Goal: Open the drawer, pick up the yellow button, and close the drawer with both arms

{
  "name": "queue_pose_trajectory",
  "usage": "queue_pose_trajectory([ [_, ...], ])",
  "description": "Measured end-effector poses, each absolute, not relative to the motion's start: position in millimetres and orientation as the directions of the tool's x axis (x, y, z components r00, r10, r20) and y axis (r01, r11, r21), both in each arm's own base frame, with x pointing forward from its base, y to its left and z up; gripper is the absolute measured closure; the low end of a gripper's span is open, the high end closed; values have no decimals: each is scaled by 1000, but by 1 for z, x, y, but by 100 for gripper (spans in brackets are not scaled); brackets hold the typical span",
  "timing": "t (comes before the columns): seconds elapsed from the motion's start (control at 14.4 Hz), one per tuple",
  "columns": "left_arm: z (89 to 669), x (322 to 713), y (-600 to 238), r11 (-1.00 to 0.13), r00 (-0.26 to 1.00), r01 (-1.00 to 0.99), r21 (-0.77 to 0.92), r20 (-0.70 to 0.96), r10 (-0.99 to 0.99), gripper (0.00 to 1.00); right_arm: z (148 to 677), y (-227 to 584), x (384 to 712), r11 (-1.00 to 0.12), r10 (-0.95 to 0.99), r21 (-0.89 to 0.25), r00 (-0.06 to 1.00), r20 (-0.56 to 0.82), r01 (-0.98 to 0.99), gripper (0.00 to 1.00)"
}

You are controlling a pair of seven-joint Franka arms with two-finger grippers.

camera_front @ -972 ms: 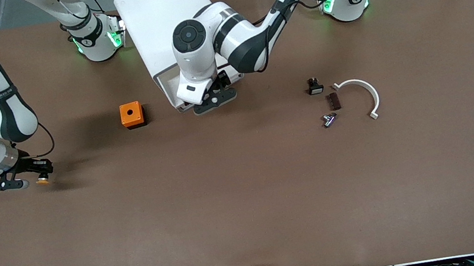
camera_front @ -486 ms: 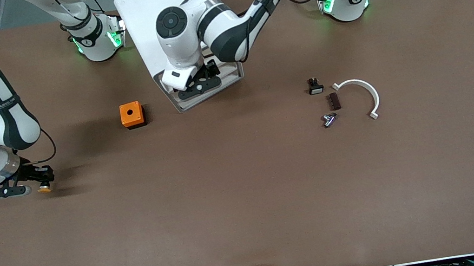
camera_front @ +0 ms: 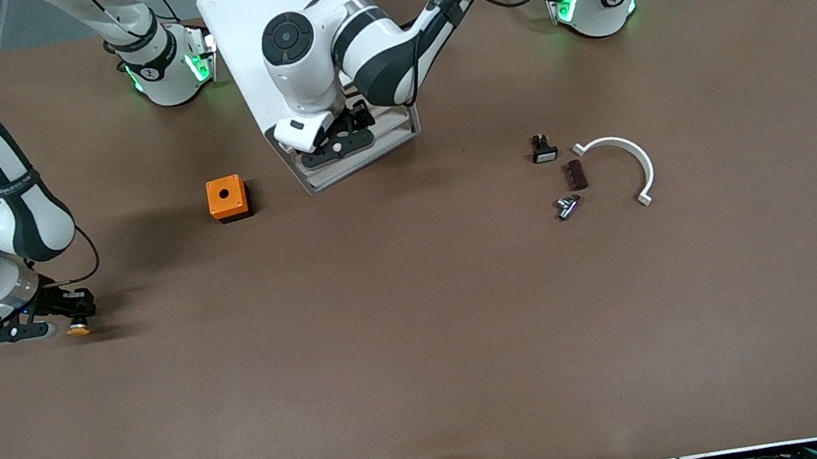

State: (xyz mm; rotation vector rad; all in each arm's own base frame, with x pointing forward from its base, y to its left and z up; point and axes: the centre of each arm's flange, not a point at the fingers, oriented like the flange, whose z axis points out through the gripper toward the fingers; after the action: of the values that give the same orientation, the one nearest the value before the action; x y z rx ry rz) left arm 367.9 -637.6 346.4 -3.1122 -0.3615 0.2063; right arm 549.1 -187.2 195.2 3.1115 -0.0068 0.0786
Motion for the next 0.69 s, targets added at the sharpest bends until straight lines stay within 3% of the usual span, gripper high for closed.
queue_pose_trajectory([
  [0.21,345,362,-641,-975,965,223,-18,-137,223,0,213,-185,560,-1000,4,9,1000,12,4,22],
  [0.35,342,354,-644,-974,961,228,-18,-159,228,0,256,-182,578,-1000,16,-20,999,-41,15,4],
  [0.69,340,356,-643,-971,957,238,-20,-168,238,0,408,-167,607,-998,29,-63,992,-126,21,0],
])
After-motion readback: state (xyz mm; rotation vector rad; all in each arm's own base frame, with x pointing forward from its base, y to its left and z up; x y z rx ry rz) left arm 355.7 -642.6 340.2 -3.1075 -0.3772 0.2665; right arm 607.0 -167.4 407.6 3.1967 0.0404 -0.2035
